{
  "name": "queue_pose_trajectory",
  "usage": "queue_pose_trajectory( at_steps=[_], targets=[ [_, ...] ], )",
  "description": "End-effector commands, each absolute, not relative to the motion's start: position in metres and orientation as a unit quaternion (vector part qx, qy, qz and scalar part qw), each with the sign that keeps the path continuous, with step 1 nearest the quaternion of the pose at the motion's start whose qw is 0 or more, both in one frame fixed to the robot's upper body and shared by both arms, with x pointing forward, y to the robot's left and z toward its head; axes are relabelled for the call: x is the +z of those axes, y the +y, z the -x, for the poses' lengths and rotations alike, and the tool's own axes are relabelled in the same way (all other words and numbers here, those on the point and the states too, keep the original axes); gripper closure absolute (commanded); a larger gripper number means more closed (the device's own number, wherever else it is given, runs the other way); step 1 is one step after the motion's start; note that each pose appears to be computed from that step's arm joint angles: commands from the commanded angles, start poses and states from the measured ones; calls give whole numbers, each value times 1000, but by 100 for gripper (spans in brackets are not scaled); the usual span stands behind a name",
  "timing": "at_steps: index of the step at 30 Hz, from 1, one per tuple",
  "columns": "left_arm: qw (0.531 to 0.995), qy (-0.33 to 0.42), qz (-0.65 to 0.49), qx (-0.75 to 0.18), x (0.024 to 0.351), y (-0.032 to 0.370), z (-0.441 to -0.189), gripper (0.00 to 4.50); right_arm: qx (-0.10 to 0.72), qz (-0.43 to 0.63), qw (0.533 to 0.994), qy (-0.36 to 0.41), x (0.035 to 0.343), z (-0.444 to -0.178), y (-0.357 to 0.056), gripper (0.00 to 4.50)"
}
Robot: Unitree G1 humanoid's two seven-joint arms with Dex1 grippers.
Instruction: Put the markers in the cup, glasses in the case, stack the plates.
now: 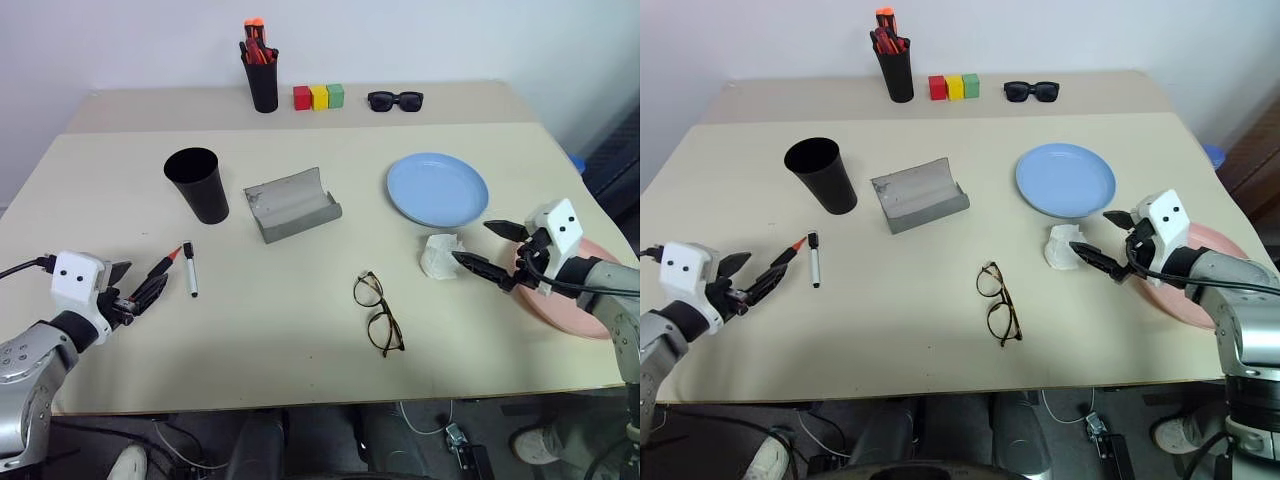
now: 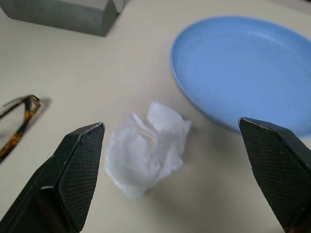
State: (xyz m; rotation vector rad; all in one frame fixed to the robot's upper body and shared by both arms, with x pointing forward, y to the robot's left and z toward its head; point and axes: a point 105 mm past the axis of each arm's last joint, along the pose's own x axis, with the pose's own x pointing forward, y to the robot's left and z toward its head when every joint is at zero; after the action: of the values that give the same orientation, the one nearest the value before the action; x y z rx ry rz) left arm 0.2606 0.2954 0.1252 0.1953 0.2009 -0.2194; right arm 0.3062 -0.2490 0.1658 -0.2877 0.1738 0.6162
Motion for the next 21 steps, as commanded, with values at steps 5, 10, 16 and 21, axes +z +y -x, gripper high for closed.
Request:
queue_pose_trajectory(
  at_steps=[5, 10, 16, 21],
  targets=[
    [987, 76, -108, -89, 134, 298, -260, 107, 315, 151, 936, 45, 186, -314, -235, 0],
    [988, 87, -119, -49, 131, 310, -262, 107, 328, 150, 932, 22, 190, -323, -217, 0],
    [982, 142, -120, -22, 125, 315, -269, 5, 382, 130, 915, -11, 185, -325, -150, 0],
    [974, 195, -105, -39, 121, 305, -287, 5, 443, 135, 886, -21, 174, -311, -88, 0]
  ],
)
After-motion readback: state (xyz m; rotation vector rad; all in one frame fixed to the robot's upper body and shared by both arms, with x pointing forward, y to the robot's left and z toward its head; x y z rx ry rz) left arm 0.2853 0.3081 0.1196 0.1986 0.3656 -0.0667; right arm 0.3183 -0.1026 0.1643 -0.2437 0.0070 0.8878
